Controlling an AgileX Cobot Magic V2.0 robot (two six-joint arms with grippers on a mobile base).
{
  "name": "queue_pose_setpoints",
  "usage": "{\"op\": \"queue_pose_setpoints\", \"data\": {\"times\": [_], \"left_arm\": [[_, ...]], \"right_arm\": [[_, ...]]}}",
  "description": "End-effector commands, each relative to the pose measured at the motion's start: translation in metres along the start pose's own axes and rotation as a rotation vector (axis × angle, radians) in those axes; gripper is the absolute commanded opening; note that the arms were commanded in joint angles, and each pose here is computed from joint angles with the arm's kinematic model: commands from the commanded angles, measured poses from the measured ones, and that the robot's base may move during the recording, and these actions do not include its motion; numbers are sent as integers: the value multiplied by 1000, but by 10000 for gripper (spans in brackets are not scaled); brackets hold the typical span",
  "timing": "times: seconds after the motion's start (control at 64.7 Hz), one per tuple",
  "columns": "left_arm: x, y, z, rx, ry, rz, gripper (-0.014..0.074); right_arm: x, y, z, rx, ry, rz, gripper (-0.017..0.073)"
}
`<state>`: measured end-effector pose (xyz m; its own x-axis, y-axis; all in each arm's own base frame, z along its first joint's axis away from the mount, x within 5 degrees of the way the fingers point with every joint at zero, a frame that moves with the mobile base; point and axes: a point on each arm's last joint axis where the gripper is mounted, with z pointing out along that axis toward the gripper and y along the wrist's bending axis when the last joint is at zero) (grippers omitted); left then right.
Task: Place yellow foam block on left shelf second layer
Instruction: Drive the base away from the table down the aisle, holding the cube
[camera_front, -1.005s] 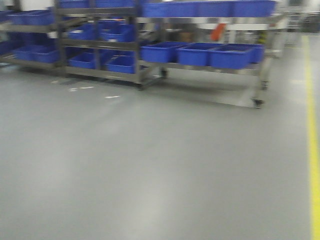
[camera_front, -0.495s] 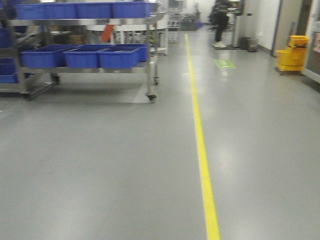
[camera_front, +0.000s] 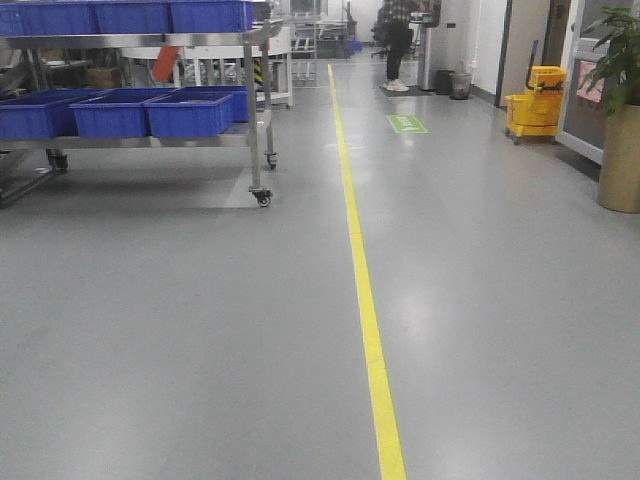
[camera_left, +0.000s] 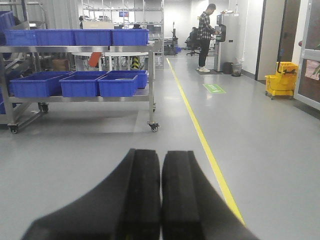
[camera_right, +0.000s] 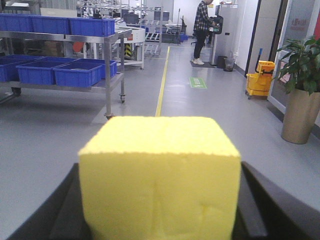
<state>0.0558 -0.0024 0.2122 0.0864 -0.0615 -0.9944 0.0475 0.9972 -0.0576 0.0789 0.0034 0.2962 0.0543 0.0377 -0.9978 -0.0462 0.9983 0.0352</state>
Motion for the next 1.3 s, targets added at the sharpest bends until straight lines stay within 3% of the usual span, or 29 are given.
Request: {"op": "queue_pose_setpoints", "data": {"times": [0.0, 1.284], "left_arm": [[1, 0, -1, 4, -74, -9, 124], [1, 0, -1, 4, -74, -9, 124]], "right_arm": [[-18, 1, 0, -3, -113, -18, 425], [-18, 1, 0, -3, -113, -18, 425]]}}
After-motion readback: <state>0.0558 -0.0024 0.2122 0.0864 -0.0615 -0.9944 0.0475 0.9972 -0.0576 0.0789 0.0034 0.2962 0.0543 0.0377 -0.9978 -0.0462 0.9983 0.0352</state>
